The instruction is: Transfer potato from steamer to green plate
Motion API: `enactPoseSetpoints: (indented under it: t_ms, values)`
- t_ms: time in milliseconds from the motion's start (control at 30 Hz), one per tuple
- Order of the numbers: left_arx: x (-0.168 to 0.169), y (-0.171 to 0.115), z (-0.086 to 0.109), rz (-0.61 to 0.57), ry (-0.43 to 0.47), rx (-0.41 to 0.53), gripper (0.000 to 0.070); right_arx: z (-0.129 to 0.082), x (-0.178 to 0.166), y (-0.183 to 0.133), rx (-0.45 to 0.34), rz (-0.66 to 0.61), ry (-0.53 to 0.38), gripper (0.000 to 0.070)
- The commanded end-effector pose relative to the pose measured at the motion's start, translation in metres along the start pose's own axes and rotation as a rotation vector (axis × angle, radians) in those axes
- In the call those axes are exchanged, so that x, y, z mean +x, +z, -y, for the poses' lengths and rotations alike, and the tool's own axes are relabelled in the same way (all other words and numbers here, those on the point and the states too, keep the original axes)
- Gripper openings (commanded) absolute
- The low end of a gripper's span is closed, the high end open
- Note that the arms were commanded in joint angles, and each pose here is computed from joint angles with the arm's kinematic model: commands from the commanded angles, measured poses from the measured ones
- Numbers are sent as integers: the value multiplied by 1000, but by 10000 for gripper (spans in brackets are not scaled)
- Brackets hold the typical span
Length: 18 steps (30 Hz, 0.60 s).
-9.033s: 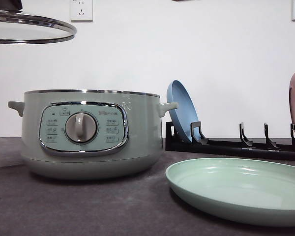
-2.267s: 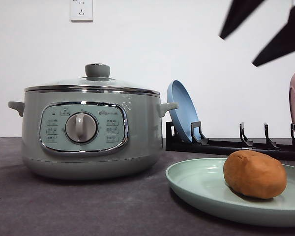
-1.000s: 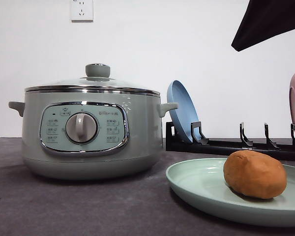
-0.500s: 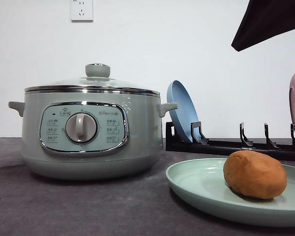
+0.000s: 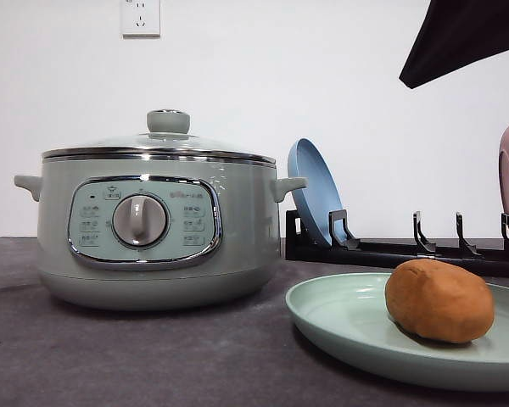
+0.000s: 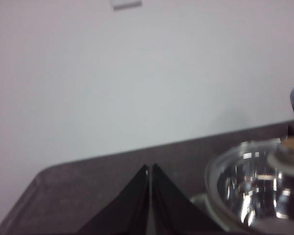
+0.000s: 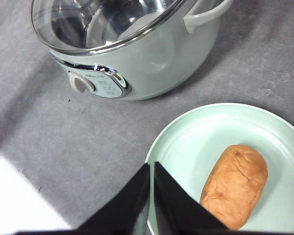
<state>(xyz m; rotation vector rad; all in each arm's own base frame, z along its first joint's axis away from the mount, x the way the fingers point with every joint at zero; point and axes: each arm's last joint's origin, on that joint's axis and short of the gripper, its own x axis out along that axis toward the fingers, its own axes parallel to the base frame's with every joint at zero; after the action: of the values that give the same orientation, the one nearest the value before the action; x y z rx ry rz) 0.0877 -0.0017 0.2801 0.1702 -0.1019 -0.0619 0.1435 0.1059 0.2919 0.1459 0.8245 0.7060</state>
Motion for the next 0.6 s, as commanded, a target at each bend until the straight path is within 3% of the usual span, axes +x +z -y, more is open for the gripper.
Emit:
enactPoseSetpoints:
  t_ms: [0,300,567]
  values:
    - [0,-11,1,-2,8,-3,0,-3,-1,3,-17,15,9,0]
    - [-3,-65,11,-79,-5,-8,0,-3,-1,3,-17,15,9,0]
    - [-4,-94,16,-120,-9,-11,0,-3,-1,3,-17,16,10,0]
